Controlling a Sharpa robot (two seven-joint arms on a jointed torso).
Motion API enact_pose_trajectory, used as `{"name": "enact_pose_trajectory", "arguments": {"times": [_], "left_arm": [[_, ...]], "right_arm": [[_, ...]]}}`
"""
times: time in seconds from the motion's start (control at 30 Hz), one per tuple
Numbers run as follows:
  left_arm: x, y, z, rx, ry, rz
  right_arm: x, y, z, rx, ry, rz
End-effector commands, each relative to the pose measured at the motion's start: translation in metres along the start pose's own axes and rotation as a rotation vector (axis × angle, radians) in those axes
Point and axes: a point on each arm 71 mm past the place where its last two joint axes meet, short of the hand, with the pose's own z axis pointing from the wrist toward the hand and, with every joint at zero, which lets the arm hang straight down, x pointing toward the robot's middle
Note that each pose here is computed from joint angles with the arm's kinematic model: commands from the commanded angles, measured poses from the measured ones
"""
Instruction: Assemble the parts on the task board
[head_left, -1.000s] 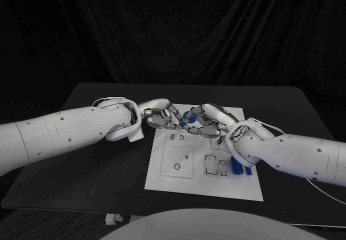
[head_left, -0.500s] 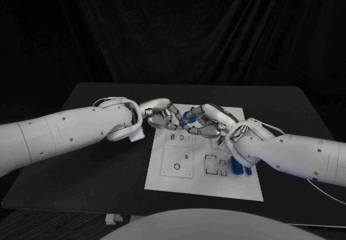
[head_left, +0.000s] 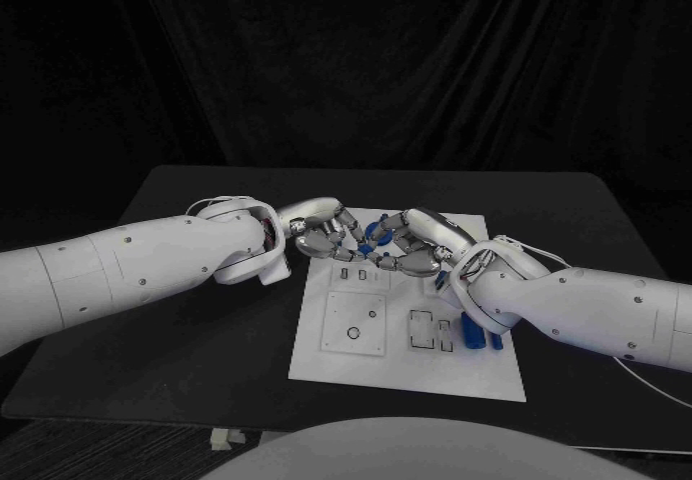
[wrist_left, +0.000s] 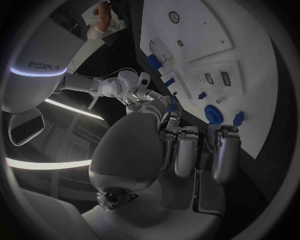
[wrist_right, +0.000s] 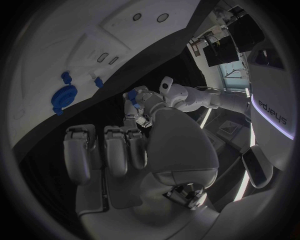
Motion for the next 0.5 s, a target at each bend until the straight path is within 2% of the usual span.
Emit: {"name": "enact_pose_trajectory", "arguments": {"times": [0.03, 0.23, 0.5], "left_arm": [[-0.0005, -0.0051, 0.0012, 0.045, -0.019, -0.001], [0.0004, -0.0047, 0.0010, 0.040, -0.006, -0.006], [0.0025, -0.0026, 0.0007, 0.014, 0.025, -0.015]], "right_arm": [[0.0015, -0.0075, -0.0016, 0.061, 0.036, 0.001], [0.0011, -0.0085, -0.0024, 0.063, 0.041, -0.001], [-0.0012, -0.0045, -0.0049, 0.011, 0.023, -0.047]]}}
